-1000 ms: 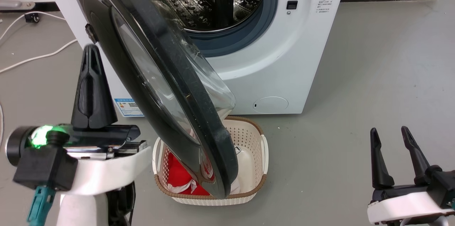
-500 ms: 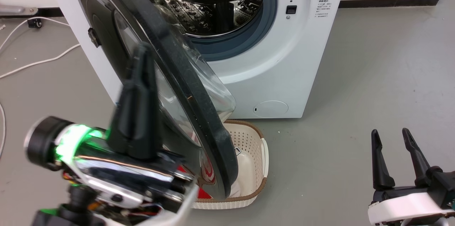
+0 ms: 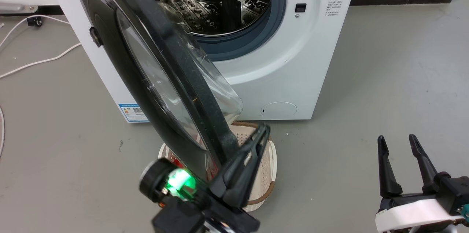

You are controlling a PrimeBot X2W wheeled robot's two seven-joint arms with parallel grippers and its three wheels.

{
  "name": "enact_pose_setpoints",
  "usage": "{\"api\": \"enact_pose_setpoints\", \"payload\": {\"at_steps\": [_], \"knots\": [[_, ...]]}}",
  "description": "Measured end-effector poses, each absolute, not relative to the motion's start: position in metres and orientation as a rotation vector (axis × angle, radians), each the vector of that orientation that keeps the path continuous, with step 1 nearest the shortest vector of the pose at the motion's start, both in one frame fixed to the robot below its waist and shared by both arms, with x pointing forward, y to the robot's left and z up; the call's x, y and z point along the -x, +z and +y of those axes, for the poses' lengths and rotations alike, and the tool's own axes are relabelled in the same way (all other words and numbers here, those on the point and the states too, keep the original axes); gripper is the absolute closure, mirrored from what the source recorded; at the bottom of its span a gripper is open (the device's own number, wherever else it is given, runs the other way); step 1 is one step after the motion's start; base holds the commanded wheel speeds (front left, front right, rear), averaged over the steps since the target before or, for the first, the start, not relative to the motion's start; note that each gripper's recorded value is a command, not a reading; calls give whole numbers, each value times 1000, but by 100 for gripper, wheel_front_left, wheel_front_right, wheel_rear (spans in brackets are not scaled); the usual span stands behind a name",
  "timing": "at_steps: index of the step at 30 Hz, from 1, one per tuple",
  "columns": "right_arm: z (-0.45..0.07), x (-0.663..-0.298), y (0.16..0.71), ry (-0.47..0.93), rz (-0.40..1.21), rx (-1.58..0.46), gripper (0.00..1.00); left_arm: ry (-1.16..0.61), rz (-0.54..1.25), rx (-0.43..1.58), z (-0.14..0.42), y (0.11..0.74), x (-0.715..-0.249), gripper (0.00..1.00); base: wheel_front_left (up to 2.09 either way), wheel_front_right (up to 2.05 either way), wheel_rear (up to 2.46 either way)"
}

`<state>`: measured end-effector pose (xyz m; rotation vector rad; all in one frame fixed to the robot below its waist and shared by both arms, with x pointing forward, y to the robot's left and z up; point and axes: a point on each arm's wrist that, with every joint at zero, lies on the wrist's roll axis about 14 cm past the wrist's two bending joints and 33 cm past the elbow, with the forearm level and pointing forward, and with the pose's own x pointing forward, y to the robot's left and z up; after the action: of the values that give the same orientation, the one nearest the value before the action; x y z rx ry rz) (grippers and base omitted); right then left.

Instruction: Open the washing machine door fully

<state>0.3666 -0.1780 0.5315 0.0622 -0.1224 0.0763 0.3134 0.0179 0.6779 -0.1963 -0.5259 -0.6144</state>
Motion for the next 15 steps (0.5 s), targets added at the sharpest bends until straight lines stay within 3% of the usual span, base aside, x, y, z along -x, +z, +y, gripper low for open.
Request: {"api": "enact_pose_setpoints", "payload": {"at_steps": [7, 15], "knots": [[-179, -368, 524, 72, -102, -70, 0, -626, -254, 220, 3, 608, -315, 100, 0, 0, 0], [-177, -378, 518, 75, -91, -77, 0, -625, -125, 214, -3, 566, -324, 100, 0, 0, 0]]}}
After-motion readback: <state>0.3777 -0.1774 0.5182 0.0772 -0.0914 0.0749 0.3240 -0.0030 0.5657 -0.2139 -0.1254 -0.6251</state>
